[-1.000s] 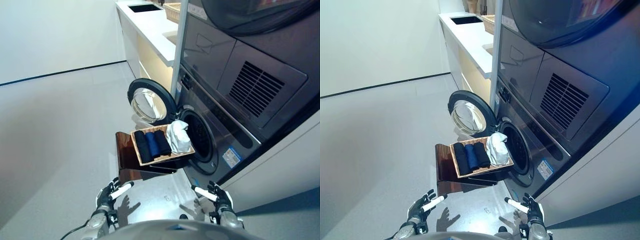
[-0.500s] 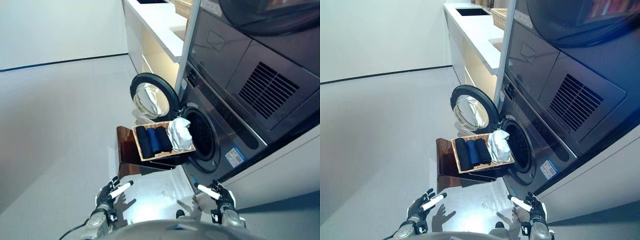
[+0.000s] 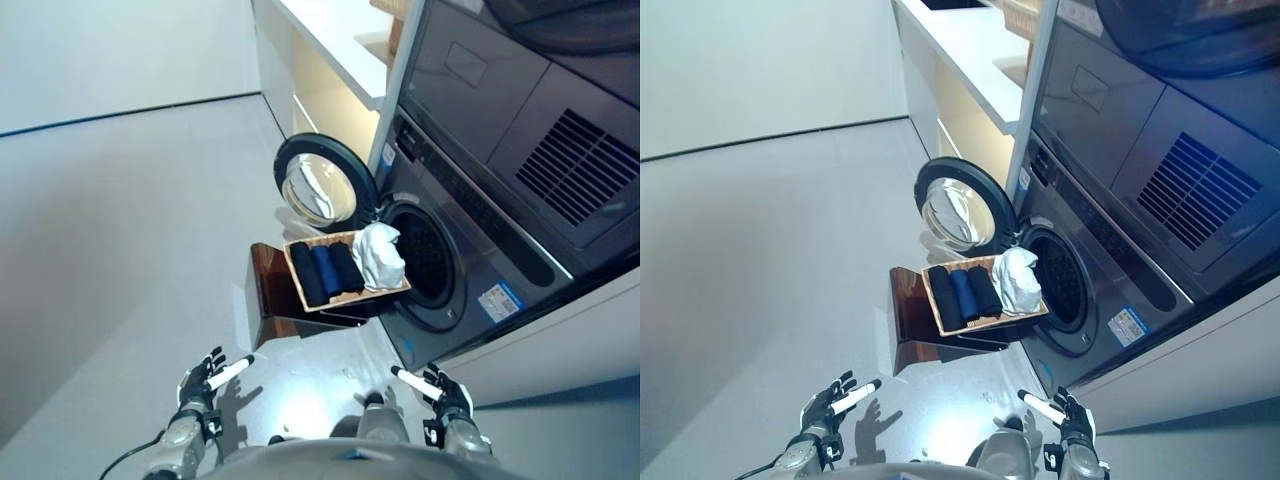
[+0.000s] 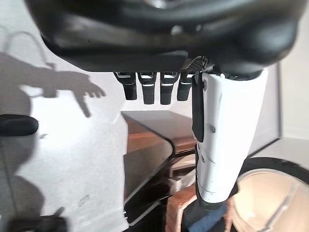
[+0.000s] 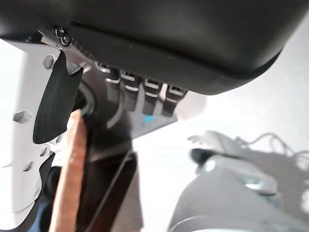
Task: Pick up the clothes and place them into the washing machine
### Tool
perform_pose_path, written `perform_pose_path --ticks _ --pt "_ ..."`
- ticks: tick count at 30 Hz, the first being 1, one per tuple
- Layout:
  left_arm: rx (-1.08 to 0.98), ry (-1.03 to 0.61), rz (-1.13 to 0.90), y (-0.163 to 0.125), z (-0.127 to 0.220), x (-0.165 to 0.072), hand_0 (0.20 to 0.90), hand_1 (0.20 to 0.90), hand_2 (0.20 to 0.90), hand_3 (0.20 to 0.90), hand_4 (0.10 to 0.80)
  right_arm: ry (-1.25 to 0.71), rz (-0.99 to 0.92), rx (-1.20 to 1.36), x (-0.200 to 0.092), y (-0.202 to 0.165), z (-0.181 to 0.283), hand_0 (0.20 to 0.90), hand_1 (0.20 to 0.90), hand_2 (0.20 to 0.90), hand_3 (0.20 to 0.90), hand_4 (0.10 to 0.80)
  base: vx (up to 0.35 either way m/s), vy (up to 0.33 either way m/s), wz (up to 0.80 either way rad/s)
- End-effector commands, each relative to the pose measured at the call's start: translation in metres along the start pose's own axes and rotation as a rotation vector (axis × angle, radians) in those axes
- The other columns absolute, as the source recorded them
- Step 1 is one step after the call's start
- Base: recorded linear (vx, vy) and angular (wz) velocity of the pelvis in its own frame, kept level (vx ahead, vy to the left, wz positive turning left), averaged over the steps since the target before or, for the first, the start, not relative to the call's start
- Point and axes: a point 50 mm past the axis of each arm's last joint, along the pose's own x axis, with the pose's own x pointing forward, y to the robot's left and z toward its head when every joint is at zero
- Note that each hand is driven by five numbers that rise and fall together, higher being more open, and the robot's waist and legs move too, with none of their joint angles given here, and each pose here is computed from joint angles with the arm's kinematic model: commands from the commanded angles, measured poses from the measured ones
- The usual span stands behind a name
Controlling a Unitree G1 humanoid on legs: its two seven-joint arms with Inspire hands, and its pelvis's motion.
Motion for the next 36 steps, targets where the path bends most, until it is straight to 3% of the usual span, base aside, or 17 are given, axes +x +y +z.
perform_pose_path --ticks 1,9,19,36 --pt "-0.028 -0.194 -0.037 -0.007 0.044 0.008 0.900 0.900 0.900 0.900 0.800 -0.132 -0.021 0.082 0.008 -0.001 0.034 0.900 0.900 0.900 0.900 0.800 0.219 -0.089 0.29" --pt "-0.061 -0.147 -0.024 -0.011 0.032 0.007 0.900 0.900 0.900 0.900 0.800 -0.134 -0.021 0.079 0.007 -0.002 0.034 0.900 0.900 0.900 0.900 0.800 0.162 -0.149 0.33" --pt "-0.073 -0.201 -0.068 -0.039 0.055 0.015 0.900 0.900 0.900 0.900 0.800 -0.247 -0.028 0.036 0.014 -0.002 0.071 0.900 0.900 0.900 0.900 0.800 0.075 -0.115 0.23" --pt "-0.082 -0.225 -0.075 -0.051 0.073 0.021 0.900 0.900 0.900 0.900 0.800 -0.246 -0.085 0.083 0.016 -0.009 0.073 0.900 0.900 0.900 0.900 0.800 0.052 -0.103 -0.21"
